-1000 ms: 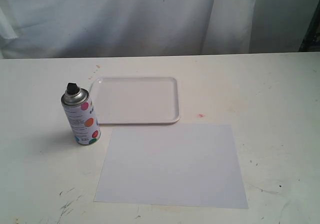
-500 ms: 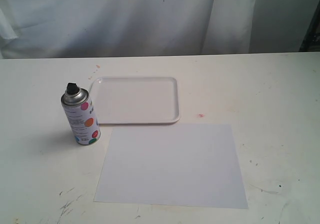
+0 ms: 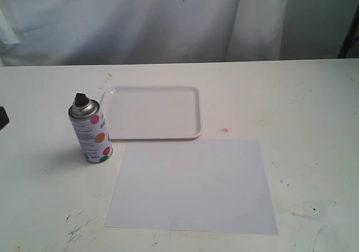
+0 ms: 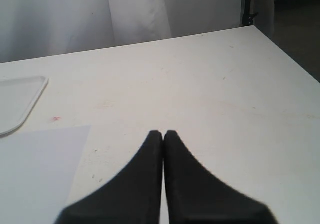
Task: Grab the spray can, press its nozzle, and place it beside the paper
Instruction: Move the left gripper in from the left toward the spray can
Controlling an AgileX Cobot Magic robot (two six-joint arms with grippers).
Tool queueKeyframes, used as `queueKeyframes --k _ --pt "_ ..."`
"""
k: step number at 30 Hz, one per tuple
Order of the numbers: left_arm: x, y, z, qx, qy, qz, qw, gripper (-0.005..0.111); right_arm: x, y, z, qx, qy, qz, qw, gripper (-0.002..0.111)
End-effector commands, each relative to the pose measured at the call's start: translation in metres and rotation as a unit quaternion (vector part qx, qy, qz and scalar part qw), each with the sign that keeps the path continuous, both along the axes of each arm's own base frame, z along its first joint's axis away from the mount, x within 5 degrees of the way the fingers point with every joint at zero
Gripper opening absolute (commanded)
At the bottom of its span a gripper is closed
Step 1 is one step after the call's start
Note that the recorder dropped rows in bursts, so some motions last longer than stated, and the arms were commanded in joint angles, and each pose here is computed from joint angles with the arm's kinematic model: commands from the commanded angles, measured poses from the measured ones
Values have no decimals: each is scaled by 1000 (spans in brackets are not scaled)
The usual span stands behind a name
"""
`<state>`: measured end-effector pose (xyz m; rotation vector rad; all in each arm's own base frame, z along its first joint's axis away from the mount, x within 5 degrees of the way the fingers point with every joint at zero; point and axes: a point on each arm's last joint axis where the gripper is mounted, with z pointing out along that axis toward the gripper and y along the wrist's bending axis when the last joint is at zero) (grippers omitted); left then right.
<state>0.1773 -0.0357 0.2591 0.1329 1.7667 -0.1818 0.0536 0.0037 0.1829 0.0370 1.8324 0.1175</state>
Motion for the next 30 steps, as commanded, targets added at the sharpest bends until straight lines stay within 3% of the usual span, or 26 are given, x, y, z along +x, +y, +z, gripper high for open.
queueKeyframes --k 1,6,14,19,30 --pt "-8 1 -24 11 82 0 997 1 0 0 -1 4 -1 -3 1000 0" --pt "-13 2 -35 23 127 0 992 1 0 0 -1 4 -1 -3 1000 0" --pt "-9 1 -25 11 72 -1 997 1 0 0 -1 4 -1 -3 1000 0" --pt "-9 1 -26 12 76 -1 997 1 0 0 -1 4 -1 -3 1000 0" --pt "-11 2 -57 39 225 2 973 1 0 0 -1 4 -1 -3 1000 0"
